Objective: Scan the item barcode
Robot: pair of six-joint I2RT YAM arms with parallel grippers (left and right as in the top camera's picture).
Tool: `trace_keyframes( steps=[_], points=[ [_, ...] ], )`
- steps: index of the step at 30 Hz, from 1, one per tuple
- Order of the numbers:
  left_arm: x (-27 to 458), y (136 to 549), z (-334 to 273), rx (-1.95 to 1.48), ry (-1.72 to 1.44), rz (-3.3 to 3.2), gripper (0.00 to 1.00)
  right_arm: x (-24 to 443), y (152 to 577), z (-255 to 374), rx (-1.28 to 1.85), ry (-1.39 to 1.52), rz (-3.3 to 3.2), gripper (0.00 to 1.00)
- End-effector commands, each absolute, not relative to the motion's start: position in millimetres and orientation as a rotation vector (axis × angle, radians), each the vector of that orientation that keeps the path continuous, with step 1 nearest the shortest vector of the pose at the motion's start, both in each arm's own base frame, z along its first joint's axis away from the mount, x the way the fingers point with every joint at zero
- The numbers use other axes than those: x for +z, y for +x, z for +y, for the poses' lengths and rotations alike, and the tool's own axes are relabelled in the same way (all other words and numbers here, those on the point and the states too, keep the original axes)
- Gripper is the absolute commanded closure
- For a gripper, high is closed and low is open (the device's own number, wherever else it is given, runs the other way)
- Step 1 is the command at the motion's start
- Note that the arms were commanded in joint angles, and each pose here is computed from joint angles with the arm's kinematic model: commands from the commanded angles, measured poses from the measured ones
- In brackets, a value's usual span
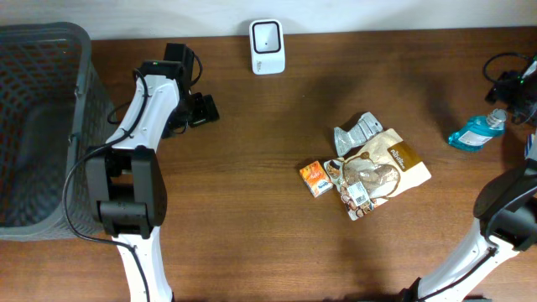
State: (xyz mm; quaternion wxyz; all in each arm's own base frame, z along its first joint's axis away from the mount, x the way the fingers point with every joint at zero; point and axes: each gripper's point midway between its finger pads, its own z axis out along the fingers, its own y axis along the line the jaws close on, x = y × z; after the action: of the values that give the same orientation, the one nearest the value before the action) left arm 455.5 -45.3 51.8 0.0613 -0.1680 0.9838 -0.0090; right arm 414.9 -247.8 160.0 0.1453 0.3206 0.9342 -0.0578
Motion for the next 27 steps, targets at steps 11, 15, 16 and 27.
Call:
trace_keyframes(
  steps=[11,15,16,27],
  points=[
    [63.0,455.4,-44.7,-0.026,-0.499,2.953,0.01,154.0,396.8,-222.6,-0.055,0.935,2.798,0.37],
    [63.0,455.3,-44.9,-0.026,-0.499,2.953,0.01,153.4,394.1,-221.0,-0.051,0.94,2.81,0.39],
    [63.0,455.4,-44.7,-0.026,-0.499,2.953,0.01,153.3,393.7,-220.8,-0.05,0.94,2.811,0.42],
    [63.0,455.4,-44.7,-0.026,-0.499,2.953,0.01,152.2,400.3,-224.6,-0.057,0.933,2.788,0.55]
  ],
)
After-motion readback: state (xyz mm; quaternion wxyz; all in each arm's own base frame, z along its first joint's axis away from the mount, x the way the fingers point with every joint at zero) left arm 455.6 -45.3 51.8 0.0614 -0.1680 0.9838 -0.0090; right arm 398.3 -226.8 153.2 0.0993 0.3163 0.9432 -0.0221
